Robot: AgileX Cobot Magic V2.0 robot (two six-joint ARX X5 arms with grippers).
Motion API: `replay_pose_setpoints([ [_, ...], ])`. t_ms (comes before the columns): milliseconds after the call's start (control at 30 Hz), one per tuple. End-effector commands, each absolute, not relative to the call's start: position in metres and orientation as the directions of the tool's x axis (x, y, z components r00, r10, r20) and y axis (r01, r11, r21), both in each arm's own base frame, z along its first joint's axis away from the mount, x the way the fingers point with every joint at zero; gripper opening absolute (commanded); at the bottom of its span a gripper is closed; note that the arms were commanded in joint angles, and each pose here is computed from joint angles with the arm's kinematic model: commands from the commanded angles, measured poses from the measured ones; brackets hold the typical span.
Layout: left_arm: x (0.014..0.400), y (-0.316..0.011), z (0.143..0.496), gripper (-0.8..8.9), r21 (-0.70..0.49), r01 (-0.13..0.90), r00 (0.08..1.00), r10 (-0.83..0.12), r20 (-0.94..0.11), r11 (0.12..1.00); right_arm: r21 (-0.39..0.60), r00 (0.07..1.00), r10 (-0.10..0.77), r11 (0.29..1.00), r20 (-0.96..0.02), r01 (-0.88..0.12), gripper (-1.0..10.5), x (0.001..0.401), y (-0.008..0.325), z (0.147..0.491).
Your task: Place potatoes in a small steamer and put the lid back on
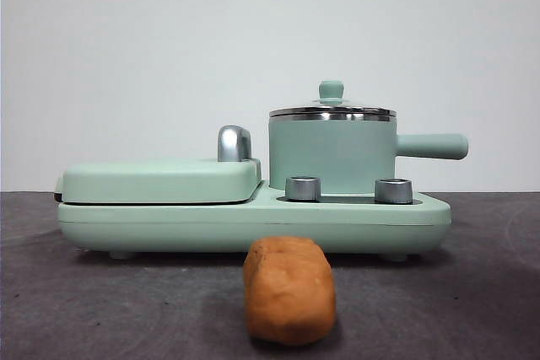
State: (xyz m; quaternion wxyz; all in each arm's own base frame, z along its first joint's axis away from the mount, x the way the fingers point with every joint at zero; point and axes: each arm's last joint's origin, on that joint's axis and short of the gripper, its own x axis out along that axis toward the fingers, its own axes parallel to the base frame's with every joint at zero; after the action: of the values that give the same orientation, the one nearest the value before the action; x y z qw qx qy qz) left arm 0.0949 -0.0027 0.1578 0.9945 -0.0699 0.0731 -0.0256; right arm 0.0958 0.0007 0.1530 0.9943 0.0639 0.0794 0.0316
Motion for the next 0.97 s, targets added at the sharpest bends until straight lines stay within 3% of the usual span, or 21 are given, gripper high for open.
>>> replay_pose_setpoints([
  [33,0.096,-0.002,0.155,0.27,-0.239,0.026,0.991,-0.057,-0.121,0.971,0.227,0.980,0.138,0.968,-0.144,-0.103,0.2,0.096,0.003,0.153],
  [233,0.094,-0.005,0.175,0.15,-0.369,0.118,0.990,-0.140,-0.032,0.922,0.325,0.968,0.208,0.933,-0.141,-0.153,0.2,0.089,0.006,0.174],
  [533,0.077,-0.011,0.234,0.15,-0.422,0.245,0.956,-0.291,-0.048,0.873,0.391,0.958,0.284,0.887,-0.040,-0.246,0.2,0.072,0.009,0.251],
  [833,0.074,-0.015,0.309,0.15,-0.374,0.376,0.901,-0.429,-0.067,0.848,0.406,0.863,0.490,0.818,-0.123,-0.407,0.2,0.068,0.015,0.320],
  [967,0.081,-0.018,0.334,0.15,-0.342,0.448,0.855,-0.507,-0.105,0.826,0.381,0.767,0.623,0.754,-0.153,-0.536,0.2,0.072,0.019,0.341],
])
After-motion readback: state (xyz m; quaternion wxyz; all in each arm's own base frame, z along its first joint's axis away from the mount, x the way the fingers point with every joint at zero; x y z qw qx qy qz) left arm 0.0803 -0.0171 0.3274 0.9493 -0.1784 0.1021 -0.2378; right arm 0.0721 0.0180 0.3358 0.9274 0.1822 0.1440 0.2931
